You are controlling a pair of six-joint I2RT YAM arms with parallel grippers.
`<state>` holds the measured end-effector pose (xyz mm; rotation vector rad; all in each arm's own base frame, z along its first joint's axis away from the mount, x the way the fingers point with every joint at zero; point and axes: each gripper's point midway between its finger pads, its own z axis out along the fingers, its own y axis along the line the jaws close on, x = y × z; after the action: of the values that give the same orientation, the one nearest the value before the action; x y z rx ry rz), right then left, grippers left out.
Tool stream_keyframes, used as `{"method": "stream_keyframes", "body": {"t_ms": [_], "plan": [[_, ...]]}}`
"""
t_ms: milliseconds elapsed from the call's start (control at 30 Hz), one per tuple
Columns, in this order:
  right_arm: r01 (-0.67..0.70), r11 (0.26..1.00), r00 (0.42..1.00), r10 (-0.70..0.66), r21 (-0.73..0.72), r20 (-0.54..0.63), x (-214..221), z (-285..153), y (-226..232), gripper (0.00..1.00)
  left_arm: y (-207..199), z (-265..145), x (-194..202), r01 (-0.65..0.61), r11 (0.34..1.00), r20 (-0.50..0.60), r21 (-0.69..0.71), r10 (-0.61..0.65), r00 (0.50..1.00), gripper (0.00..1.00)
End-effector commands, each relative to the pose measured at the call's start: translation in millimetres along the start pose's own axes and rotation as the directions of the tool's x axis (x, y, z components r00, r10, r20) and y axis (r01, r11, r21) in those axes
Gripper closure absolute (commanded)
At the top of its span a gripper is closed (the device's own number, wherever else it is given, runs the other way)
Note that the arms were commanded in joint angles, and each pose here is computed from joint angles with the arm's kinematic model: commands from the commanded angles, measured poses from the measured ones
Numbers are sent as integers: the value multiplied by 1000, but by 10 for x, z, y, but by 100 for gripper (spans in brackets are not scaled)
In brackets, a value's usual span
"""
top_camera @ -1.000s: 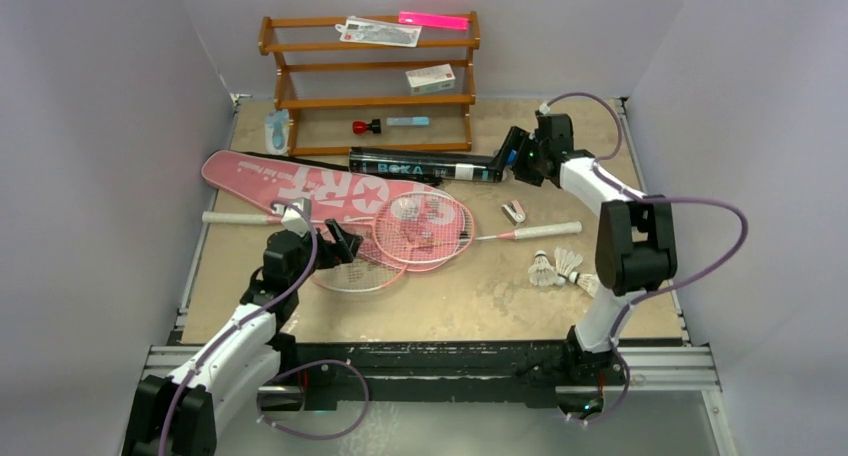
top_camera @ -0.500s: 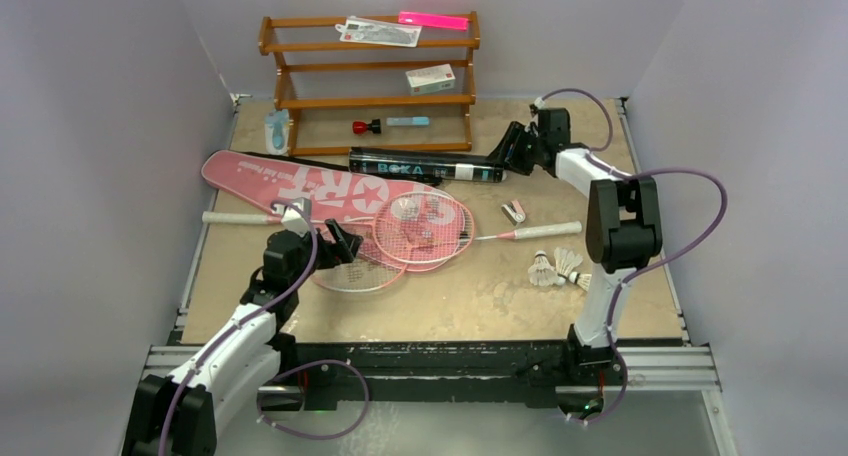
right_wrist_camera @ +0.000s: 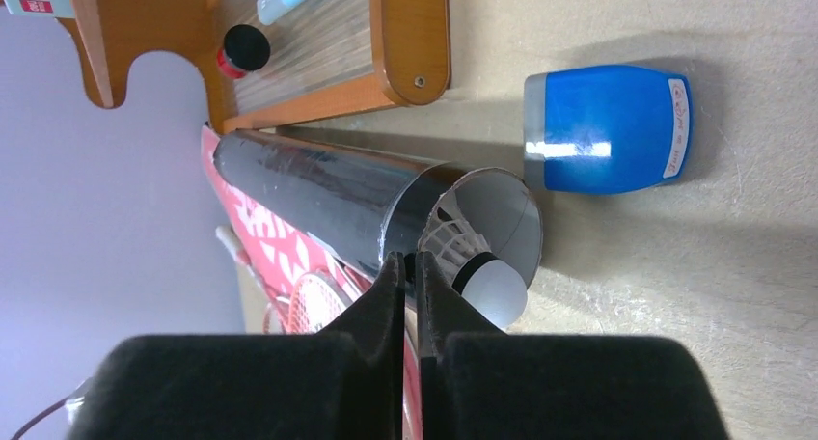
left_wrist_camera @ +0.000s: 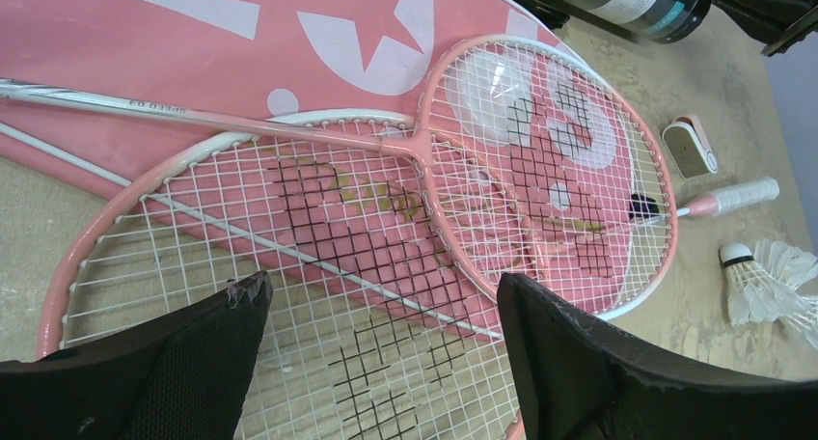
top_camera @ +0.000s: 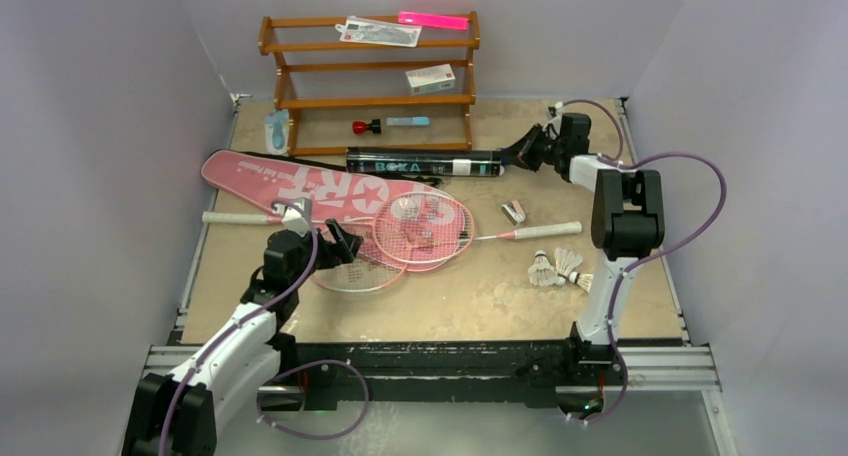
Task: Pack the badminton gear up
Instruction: Pick up the shuttle tube at the center of the board.
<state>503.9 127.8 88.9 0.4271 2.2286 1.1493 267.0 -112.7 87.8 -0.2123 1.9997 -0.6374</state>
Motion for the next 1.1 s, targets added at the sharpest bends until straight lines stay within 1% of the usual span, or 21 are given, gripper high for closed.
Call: {"method": "stream_keyframes", "body": {"t_ms": [0,100,233,267,400,467,600,667,700,800,833,867,900,933,967,1000,1033,1067], "plan": [[20,991,1000,-20,-129,-4,-131,-104,314,100,-144,18,-206,-22,999,50,42,20,999,15],[51,988,999,-51,-148,6,-154,-224,457,100,-143,19,-210,-22,999,52,42,20,998,15],[116,975,993,-111,-191,35,-197,-498,829,100,-148,25,-212,-22,999,53,44,20,998,15],[139,973,990,-129,-184,61,-240,-564,905,100,-149,27,-209,-22,999,52,45,20,998,15],[195,966,980,-184,-169,78,-200,-825,1173,100,-196,26,-223,-40,997,58,73,35,998,15],[205,968,977,-193,-148,93,-182,-945,1245,100,-289,37,-283,-72,990,75,118,63,995,15],[239,965,966,-224,-113,126,-158,-1189,1417,100,-552,109,-588,-61,985,113,160,43,993,14],[252,963,963,-239,-100,123,-134,-1280,1484,100,-780,134,-742,-96,972,165,213,61,984,13],[260,961,961,-248,-93,123,-130,-1321,1520,100,-945,144,-862,-132,959,213,250,78,974,13],[269,960,958,-260,-71,119,-107,-1420,1569,100,-1427,233,-1048,-316,873,333,372,192,923,13],[270,961,958,-262,-64,121,-98,-1448,1583,100,-1524,324,-1086,-349,852,340,391,218,915,13],[272,961,956,-264,-56,126,-97,-1473,1585,100,-1631,422,-1128,-379,826,338,417,246,908,11],[276,960,955,-267,-55,127,-86,-1489,1593,100,-1750,511,-1105,-425,778,328,462,296,897,6],[277,959,955,-268,-56,127,-74,-1502,1600,100,-1894,563,-1113,-496,705,347,506,360,866,5],[276,959,956,-268,-60,124,-61,-1507,1606,100,-2018,610,-1089,-569,615,379,546,424,823,4],[275,959,957,-267,-64,117,-47,-1508,1606,100,-2144,631,-1074,-636,511,432,579,469,770,4],[274,959,958,-266,-67,110,-33,-1508,1605,100,-2240,654,-1093,-706,411,501,578,504,703,4],[273,959,959,-266,-71,100,-12,-1506,1609,100,-2274,728,-1080,-766,328,561,553,533,634,3]]}}
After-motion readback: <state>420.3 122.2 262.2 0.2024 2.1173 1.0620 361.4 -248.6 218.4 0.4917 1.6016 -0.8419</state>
